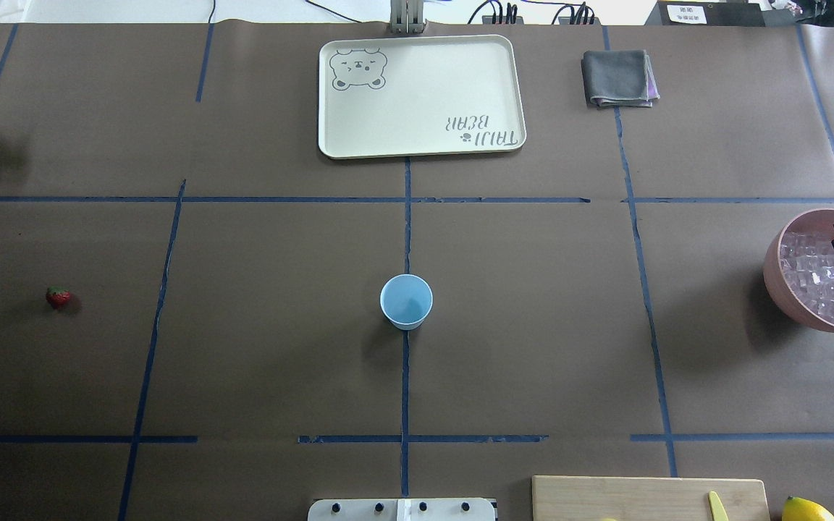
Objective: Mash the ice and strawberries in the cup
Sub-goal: 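Close the right gripper on an ice cube and lift it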
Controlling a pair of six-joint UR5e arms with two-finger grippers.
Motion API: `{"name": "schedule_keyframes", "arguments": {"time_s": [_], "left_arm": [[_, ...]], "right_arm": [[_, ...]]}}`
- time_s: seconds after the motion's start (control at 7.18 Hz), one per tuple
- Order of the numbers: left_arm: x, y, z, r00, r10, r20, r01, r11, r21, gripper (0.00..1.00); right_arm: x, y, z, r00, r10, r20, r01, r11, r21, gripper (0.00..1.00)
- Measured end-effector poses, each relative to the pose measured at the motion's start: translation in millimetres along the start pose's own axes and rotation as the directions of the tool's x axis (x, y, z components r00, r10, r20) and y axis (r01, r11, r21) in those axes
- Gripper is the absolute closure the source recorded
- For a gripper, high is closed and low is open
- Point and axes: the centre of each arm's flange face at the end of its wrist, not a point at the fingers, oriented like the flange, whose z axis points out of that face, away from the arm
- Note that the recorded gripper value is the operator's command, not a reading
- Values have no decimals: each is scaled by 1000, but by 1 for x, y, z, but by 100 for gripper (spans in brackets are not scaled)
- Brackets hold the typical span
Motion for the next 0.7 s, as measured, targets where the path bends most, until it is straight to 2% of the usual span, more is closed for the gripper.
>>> {"name": "schedule_keyframes", "arguments": {"time_s": [0.7], "left_arm": [[0, 0, 0, 1000, 0, 0, 0, 1000, 0, 0]], "right_arm": [[-1, 1, 8, 1000, -3, -4, 3, 1000, -14, 37]]}}
